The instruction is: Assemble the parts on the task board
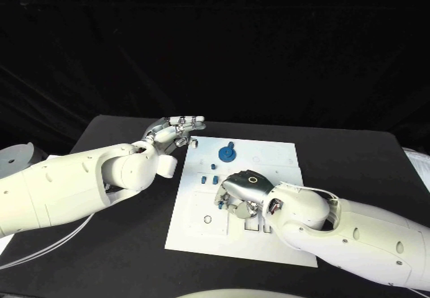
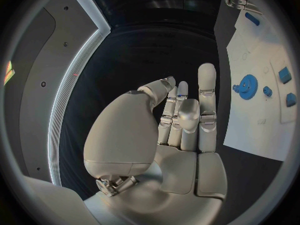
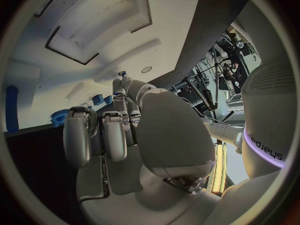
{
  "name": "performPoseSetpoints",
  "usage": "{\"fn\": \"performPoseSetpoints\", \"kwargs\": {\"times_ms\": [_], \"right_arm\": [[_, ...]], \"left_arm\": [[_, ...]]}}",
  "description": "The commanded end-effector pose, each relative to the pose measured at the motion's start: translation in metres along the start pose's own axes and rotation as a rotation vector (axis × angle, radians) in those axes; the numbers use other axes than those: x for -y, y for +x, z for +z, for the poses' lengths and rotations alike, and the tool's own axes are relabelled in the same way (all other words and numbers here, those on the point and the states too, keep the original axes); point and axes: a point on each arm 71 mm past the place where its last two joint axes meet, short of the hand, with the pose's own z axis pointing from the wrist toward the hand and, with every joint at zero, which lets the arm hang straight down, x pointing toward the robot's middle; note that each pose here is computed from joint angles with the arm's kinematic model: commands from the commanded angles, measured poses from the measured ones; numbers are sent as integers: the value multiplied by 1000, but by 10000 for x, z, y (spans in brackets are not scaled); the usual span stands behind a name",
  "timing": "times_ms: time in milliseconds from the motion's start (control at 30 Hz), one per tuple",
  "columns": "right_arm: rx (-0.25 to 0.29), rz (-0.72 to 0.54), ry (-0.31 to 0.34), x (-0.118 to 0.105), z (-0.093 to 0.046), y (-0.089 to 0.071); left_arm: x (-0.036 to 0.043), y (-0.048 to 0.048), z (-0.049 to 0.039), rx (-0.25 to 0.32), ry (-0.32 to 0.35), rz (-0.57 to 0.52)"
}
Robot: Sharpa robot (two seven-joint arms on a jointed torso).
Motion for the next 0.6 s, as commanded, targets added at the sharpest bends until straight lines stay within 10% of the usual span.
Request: {"fn": "performPoseSetpoints", "kwargs": {"times_ms": [33, 600], "right_arm": [[-43, -39, 7, -11, 8, 55], [-84, -76, 18, -45, 37, 102]], "left_arm": [[2, 24, 1, -20, 0, -12], [-1, 24, 0, -23, -5, -13]]}}
